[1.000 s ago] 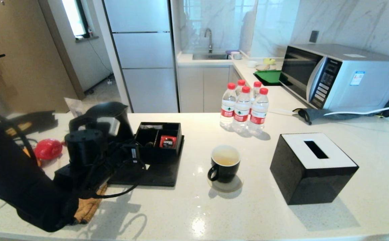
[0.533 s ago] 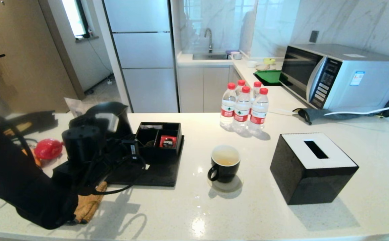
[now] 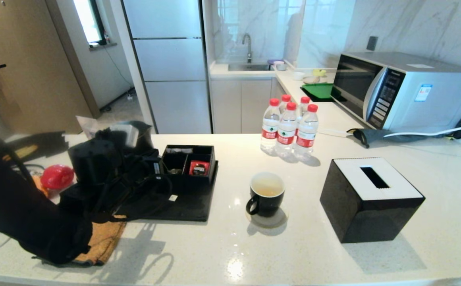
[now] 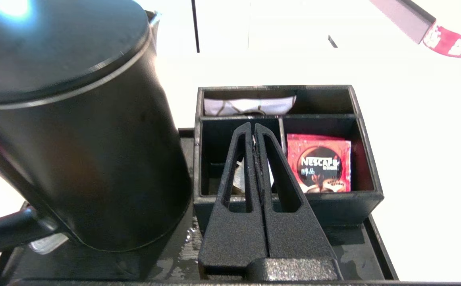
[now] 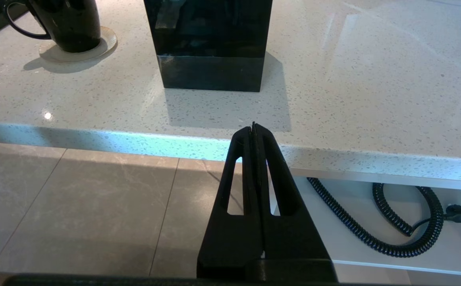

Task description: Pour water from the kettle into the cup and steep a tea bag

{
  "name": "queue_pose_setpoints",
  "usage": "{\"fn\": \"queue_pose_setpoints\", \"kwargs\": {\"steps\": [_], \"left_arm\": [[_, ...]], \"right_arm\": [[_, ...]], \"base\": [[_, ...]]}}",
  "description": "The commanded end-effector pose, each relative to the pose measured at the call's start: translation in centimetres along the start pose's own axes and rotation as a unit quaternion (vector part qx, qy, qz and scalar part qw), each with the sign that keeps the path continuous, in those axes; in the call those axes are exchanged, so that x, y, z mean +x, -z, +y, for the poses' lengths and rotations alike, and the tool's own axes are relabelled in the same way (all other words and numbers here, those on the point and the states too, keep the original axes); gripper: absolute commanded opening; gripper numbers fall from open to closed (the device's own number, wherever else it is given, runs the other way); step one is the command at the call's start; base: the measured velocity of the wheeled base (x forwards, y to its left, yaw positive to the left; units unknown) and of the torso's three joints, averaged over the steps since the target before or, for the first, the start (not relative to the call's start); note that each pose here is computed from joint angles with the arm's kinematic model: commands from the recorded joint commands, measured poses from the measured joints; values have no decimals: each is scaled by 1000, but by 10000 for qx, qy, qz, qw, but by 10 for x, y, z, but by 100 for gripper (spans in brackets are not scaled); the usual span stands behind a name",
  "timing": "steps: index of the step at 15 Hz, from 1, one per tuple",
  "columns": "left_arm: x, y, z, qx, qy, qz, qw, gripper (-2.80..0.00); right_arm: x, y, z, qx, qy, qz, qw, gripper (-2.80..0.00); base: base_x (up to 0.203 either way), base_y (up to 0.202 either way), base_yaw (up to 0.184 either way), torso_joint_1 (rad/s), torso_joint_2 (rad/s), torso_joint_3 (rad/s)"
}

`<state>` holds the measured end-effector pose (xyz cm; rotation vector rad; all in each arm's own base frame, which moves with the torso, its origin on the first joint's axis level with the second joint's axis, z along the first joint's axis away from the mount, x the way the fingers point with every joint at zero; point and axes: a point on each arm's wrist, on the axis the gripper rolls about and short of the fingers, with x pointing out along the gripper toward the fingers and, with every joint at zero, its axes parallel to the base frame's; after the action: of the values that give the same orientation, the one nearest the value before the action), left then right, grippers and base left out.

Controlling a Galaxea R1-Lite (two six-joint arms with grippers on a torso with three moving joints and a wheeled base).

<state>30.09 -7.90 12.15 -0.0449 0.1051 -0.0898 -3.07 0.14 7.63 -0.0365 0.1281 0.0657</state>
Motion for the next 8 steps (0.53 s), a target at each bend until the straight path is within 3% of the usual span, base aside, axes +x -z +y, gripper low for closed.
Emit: {"fn": "queue_pose_setpoints", "kwargs": {"steps": [1, 8], "left_arm": [[-2, -6, 0, -19, 1, -125, 9999, -280], [-11, -20, 0, -52, -14, -339, 9994, -280]], "right_arm": [[0, 0, 0, -4, -7, 12, 10000, -280], [0, 0, 0, -4, -7, 12, 10000, -280]], "base": [[0, 0, 0, 0, 0, 0], [0, 0, 0, 0, 0, 0]]}}
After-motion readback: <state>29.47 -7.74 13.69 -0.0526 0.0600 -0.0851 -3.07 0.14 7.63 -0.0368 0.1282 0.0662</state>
